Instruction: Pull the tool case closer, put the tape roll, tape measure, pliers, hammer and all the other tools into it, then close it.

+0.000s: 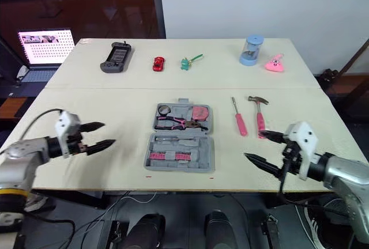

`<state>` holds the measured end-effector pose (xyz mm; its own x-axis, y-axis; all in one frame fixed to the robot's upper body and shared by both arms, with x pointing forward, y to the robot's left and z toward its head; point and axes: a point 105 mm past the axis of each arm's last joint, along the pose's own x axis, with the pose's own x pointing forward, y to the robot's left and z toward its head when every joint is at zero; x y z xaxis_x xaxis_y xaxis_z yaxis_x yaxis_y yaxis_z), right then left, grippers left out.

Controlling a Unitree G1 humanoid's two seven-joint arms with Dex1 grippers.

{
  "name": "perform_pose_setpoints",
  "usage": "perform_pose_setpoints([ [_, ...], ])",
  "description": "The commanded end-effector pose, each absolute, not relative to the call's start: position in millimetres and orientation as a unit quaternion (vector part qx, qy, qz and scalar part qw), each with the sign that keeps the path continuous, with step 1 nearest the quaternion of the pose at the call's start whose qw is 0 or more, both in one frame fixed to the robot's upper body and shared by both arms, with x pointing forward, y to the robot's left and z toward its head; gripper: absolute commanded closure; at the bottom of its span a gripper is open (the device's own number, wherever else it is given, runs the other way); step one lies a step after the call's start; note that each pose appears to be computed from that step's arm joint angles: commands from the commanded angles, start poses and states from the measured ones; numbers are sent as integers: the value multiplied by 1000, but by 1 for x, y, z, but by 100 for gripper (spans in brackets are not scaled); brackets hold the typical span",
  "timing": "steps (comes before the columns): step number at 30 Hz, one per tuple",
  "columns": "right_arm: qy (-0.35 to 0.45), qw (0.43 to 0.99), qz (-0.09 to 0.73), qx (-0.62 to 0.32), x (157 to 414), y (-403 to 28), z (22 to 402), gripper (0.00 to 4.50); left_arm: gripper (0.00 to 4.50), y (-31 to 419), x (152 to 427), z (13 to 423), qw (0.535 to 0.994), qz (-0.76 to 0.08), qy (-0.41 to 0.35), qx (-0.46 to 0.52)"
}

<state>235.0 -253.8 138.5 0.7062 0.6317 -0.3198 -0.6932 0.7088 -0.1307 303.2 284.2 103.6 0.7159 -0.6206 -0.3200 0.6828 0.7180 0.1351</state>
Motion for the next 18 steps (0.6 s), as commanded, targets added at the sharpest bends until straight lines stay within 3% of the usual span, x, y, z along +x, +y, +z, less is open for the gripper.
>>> perform_pose_setpoints([
  [1,130,921,335,-149,227,-284,145,0,3,316,290,114,932,-315,122,131],
  [6,150,926,310,-152,219,-311,140,0,3,341,284,118,944,-281,121,122],
  [18,136,924,326,-147,220,-292,143,0,3,312,299,127,927,-335,104,136],
])
